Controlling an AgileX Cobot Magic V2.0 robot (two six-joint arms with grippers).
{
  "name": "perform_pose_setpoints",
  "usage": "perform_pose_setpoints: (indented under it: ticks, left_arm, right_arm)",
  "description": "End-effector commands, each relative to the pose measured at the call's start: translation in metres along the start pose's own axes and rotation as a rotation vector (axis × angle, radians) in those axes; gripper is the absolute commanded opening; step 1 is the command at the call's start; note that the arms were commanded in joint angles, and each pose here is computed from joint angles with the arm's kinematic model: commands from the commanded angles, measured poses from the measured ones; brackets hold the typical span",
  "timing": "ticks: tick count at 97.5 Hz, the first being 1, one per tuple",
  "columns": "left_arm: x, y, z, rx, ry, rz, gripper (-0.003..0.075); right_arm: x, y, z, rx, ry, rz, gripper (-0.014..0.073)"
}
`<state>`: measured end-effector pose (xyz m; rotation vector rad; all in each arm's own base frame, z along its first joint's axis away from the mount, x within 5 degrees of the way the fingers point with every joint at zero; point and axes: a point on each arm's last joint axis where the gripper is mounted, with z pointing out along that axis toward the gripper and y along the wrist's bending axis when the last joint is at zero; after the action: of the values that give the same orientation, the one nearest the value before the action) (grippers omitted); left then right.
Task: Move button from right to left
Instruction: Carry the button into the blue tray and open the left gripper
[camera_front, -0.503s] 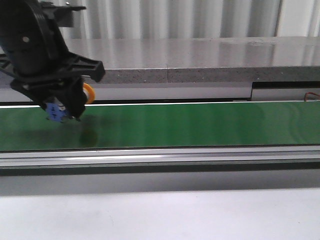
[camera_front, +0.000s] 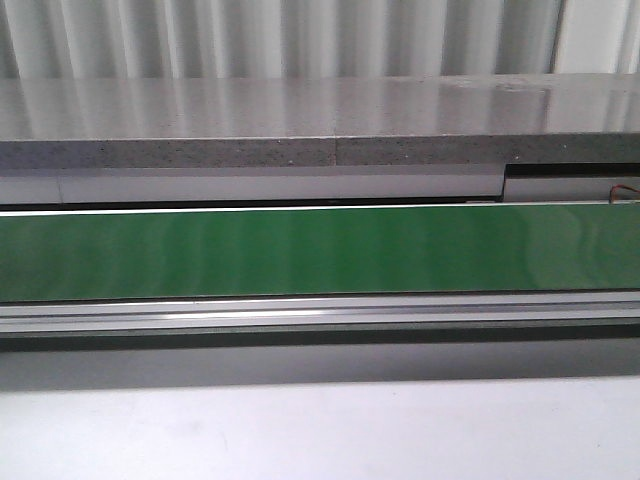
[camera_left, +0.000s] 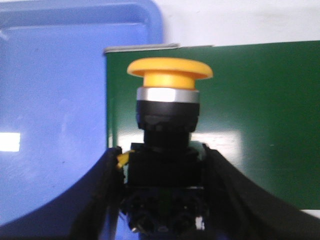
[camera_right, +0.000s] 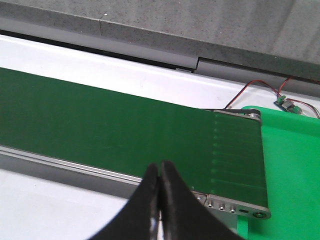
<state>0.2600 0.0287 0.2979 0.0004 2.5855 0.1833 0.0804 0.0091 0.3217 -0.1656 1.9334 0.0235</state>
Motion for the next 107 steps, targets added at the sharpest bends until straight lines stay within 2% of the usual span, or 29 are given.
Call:
perform_pose_setpoints:
  ticks: [1,29,57,75,107]
  left_arm:
    - [-0.004,0.022,-0.009,-0.013,-0.104,-0.033,-0.002]
    - [0.0,0.079,0.022,-0.062,-0.063,-0.131,-0.002]
    - [-0.013,0.094,0.087,-0.024,0.03,-0.043,-0.002]
    - [-0.023,0.101,0.105,-0.021,0.035,0.042,-0.002]
    - [-0.017,0.1,0.127,0.01,0.092,0.132,-0.002]
  right_arm:
    - [-0.014,-0.002,-0.004,0.023,-0.092,-0.001,-0.0068]
    - [-0.014,-0.002,-0.004,0.022,-0.091,-0.001,-0.0068]
    - [-0.013,-0.002,-0.004,0.021,-0.089,-0.001,-0.0068]
    - [-0.013,-0.002,-0.004,0.021,-0.088,-0.001,-0.0068]
    - [-0.013,-0.002,-0.004,0.02,-0.086,-0.001,-0.0068]
